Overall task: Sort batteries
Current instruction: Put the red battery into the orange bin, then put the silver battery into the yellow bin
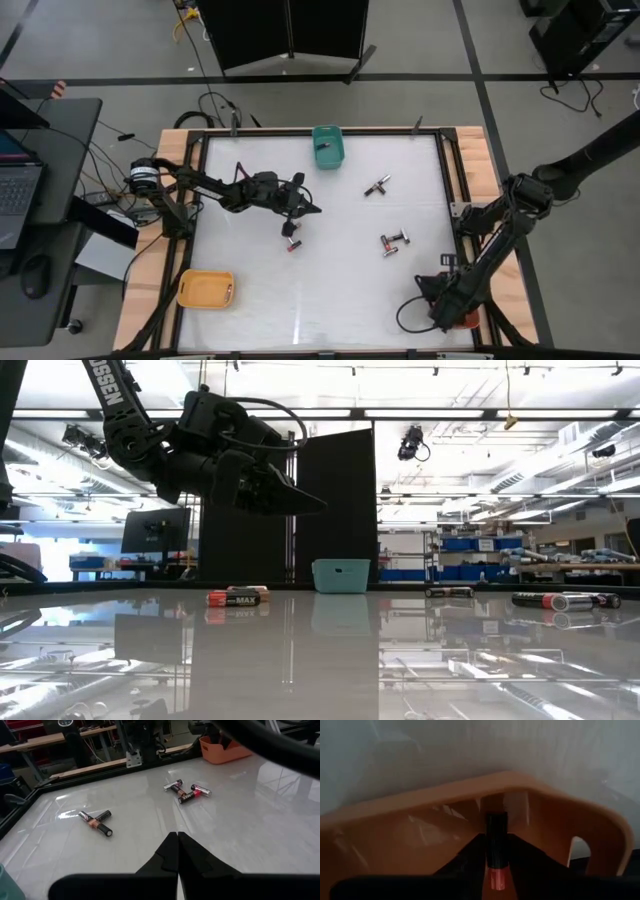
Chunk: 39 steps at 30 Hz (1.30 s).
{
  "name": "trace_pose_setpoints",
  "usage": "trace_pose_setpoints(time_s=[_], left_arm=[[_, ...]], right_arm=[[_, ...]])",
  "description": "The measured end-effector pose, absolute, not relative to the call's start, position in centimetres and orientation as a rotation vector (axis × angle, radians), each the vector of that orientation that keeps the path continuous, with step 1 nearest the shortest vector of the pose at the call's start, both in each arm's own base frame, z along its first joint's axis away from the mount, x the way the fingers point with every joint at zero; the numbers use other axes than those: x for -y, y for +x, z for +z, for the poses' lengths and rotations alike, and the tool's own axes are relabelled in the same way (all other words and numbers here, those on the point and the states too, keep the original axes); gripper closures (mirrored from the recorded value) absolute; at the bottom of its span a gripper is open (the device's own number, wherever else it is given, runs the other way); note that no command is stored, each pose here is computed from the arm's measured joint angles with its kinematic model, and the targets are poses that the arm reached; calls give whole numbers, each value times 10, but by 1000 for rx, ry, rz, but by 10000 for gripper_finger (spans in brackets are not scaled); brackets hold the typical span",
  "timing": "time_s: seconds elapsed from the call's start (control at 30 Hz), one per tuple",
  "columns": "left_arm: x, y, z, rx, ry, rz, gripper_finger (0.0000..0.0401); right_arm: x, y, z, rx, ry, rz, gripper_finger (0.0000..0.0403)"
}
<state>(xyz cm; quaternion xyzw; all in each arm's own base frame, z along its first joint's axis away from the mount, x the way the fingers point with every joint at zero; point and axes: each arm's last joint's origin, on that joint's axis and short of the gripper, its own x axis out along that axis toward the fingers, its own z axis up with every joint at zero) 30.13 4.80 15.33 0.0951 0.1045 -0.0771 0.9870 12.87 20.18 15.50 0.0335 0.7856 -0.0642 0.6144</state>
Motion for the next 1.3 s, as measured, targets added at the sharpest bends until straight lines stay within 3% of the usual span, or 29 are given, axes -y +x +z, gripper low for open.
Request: trace_pose_setpoints(time_s=[0.33,0.63,0.87,0.97,1.13,1.3], left_arm=[[-48,301,153,-213,190,-151,396],[-48,301,153,-213,189,-152,396],[-48,301,153,-210,184,-151,396],[-48,302,155,-200,167,-147,396],[-48,302,156,-189,165,-145,396],[-48,302,156,-190,165,-145,396]], right_arm=[[-199,142,164,-1820,133,-171,291],[-205,164,220,-1794,188,-252,303],[-197,196,248,-1456,312,-407,359],[-188,206,248,-1325,425,-568,375],[-178,209,237,-1137,531,-779,375],[-170,202,213,-1096,586,-901,369]])
